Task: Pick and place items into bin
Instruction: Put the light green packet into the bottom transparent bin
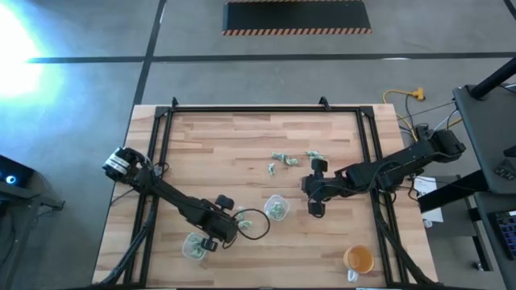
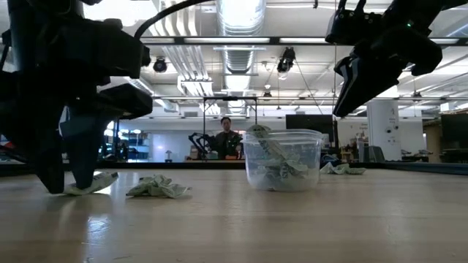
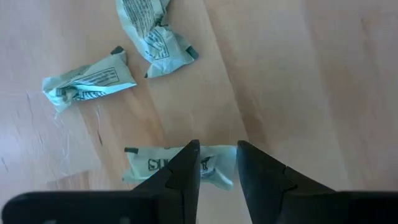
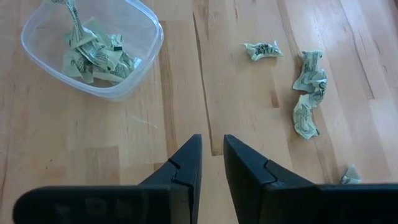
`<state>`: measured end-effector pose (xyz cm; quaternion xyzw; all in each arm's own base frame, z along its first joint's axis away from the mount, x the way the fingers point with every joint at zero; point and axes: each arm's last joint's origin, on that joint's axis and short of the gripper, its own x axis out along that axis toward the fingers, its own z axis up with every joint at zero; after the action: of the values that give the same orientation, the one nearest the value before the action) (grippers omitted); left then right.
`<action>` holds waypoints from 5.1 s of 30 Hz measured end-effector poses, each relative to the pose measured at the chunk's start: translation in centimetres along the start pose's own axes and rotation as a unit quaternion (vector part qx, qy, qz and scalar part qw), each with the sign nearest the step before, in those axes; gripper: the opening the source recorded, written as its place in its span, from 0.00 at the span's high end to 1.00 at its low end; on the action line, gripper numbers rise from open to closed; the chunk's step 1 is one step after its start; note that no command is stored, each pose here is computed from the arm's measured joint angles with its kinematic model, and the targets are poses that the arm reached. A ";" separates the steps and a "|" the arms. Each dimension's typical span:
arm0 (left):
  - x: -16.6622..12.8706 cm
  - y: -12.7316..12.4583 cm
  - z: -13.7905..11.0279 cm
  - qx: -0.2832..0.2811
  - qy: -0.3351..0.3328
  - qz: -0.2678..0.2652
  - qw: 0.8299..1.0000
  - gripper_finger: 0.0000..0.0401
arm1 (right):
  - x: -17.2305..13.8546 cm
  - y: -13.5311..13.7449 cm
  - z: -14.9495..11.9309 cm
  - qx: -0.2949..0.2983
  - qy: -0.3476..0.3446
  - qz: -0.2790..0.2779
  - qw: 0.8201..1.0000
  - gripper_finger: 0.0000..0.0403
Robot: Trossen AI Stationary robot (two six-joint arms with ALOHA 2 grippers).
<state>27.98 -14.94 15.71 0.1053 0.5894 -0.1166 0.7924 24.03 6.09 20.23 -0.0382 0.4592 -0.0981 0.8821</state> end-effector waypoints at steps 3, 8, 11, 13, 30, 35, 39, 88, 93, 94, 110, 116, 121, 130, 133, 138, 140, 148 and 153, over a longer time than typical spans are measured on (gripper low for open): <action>0.0 0.1 0.0 -0.001 0.000 0.001 1.000 0.78 | 0.0 0.0 0.0 0.001 -0.002 0.000 1.000 0.86; -0.2 0.3 -0.2 -0.003 0.007 0.005 1.000 0.78 | 0.0 0.0 0.0 0.001 -0.002 0.000 1.000 0.86; -0.2 0.4 -0.4 -0.002 0.017 0.011 1.000 0.79 | 0.0 0.0 0.0 0.001 -0.002 0.000 1.000 0.86; -0.2 0.4 -0.4 -0.002 0.015 0.014 1.000 0.81 | 0.0 0.0 0.0 0.001 -0.002 0.000 1.000 0.86; -2.6 0.9 0.8 -0.022 0.013 0.064 0.998 0.88 | 0.0 0.0 0.0 0.001 -0.003 0.000 1.000 0.86; -2.4 1.3 0.6 -0.041 0.019 0.060 0.997 0.75 | 0.1 0.0 -0.1 0.002 -0.001 0.000 1.000 0.86; -2.2 1.8 0.5 -0.070 0.024 0.055 0.996 0.63 | 0.1 0.0 -0.1 0.003 -0.003 0.001 1.000 0.86; -0.4 4.6 -0.6 -0.109 0.035 0.002 0.993 0.65 | 0.1 0.1 0.0 0.004 -0.009 0.002 1.000 0.86; -0.3 4.6 -0.7 -0.099 0.037 0.002 0.994 0.76 | 0.1 0.1 0.0 0.004 -0.009 0.002 1.000 0.86; -0.3 4.6 -0.7 -0.099 0.037 0.002 0.994 0.78 | 0.1 0.1 0.0 0.004 -0.009 0.002 1.000 0.86; -0.2 4.7 -1.0 -0.083 0.047 0.003 0.995 0.94 | 0.1 0.1 0.0 0.004 -0.009 0.002 1.000 0.86; -0.8 4.7 -1.0 -0.071 0.069 0.005 0.995 1.00 | 0.1 0.1 0.0 0.004 -0.009 0.002 1.000 0.86; -1.3 4.7 -0.7 -0.061 0.076 0.005 0.995 1.00 | 0.1 0.1 0.0 0.004 -0.009 0.002 1.000 0.86; -2.7 4.7 -0.1 -0.059 0.097 0.007 0.993 1.00 | 0.1 0.1 0.0 0.004 -0.009 0.002 1.000 0.86; -3.3 4.7 0.2 -0.059 0.105 0.008 0.993 1.00 | 0.1 0.1 0.0 0.004 -0.009 0.002 1.000 0.86; -4.3 4.7 0.7 -0.071 0.112 0.010 0.991 1.00 | 0.1 0.1 0.0 0.004 -0.009 0.002 1.000 0.86; -4.7 4.7 0.8 -0.074 0.120 0.010 0.990 1.00 | 0.1 0.1 0.0 0.004 -0.009 0.002 1.000 0.86; -6.1 3.7 0.6 -0.110 0.154 0.018 0.982 1.00 | 0.2 0.0 -0.1 0.003 -0.007 0.002 1.000 0.86; -7.2 2.0 -0.1 -0.133 0.170 -0.002 0.977 1.00 | 0.2 0.0 -0.1 0.003 -0.007 0.002 1.000 0.86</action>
<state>26.52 -12.58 22.61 0.0163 0.7257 -0.0196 0.6876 24.05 6.09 19.97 -0.0357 0.4531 -0.0977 0.8854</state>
